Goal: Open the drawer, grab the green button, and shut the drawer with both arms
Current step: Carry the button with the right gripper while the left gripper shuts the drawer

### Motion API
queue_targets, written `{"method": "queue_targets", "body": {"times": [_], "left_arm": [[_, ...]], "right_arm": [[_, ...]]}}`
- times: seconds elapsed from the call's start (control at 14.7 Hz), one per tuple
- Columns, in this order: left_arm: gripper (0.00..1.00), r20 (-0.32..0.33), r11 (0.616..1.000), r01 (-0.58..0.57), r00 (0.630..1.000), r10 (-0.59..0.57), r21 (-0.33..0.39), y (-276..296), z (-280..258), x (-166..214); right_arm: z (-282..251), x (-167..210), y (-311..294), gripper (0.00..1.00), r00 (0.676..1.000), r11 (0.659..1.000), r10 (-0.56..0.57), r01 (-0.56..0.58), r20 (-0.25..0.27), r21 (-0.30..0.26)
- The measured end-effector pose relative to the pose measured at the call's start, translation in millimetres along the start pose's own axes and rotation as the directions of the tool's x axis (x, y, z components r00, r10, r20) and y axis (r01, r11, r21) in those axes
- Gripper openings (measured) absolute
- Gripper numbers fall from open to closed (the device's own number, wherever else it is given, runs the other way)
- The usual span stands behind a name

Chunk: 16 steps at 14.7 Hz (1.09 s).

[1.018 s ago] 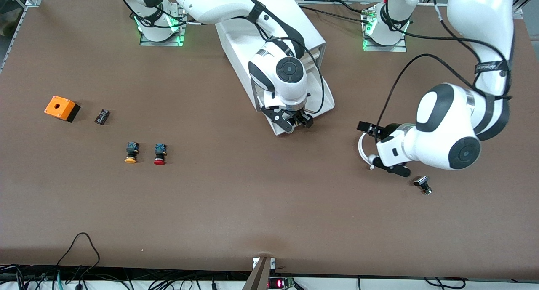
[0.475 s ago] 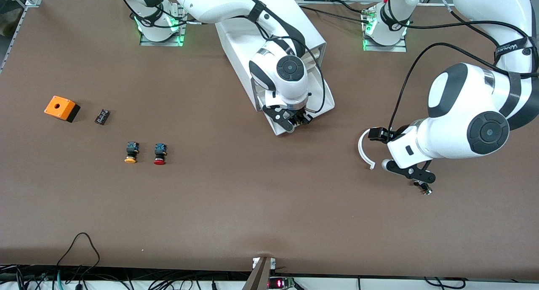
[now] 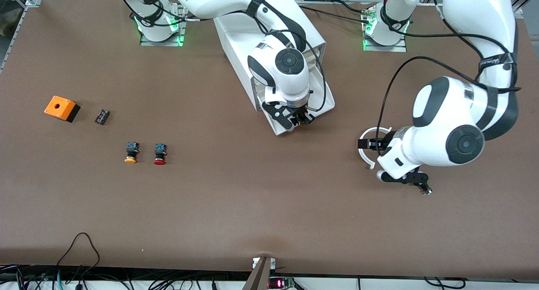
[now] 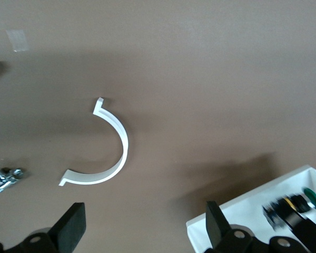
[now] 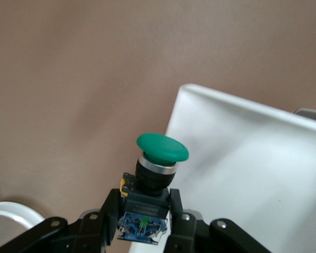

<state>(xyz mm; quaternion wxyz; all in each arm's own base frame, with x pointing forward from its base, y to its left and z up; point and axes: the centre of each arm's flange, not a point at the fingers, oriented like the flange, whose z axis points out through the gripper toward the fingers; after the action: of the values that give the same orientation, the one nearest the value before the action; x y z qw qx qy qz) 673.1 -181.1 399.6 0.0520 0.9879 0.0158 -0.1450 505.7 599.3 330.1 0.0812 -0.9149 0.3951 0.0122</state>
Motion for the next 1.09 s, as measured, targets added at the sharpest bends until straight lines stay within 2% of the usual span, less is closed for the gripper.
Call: {"method": "queue_targets", "body": {"times": [0.14, 0.27, 0.41, 0.54, 0.61, 0.88, 1.09], "left_arm": [[1.00, -0.001, 0.998, 0.063, 0.998, -0.063, -0.007, 0, 8, 2], [1.00, 0.004, 0.987, 0.160, 0.987, -0.160, -0.030, 2, 21, 4], [1.00, -0.006, 0.973, 0.222, 0.975, -0.223, -0.054, 10, 47, 6], [1.00, -0.034, 0.961, 0.267, 0.962, -0.269, -0.071, 31, 81, 3], [1.00, -0.046, 0.955, 0.287, 0.956, -0.291, -0.075, 44, 99, -2], [1.00, -0.087, 0.928, 0.363, 0.925, -0.370, -0.085, 99, 165, -36], [1.00, -0.104, 0.925, 0.375, 0.919, -0.380, -0.065, 126, 201, -60]], "right_arm": [[-30, 29, -6, 0.42, 1.000, 0.999, -0.029, 0.029, -0.007, 0.028], [-53, 66, -7, 0.42, 0.991, 0.991, -0.132, 0.132, -0.018, 0.032], [-66, 102, 0, 0.42, 0.964, 0.964, -0.266, 0.266, -0.014, -0.027], [-73, 143, 11, 0.42, 0.918, 0.914, -0.396, 0.395, 0.009, -0.093], [-76, 169, 18, 0.42, 0.892, 0.887, -0.451, 0.450, 0.015, -0.108], [-78, 277, 64, 0.42, 0.778, 0.767, -0.624, 0.628, 0.075, -0.130], [-46, 350, 114, 0.42, 0.686, 0.676, -0.721, 0.727, 0.093, -0.120]]}}
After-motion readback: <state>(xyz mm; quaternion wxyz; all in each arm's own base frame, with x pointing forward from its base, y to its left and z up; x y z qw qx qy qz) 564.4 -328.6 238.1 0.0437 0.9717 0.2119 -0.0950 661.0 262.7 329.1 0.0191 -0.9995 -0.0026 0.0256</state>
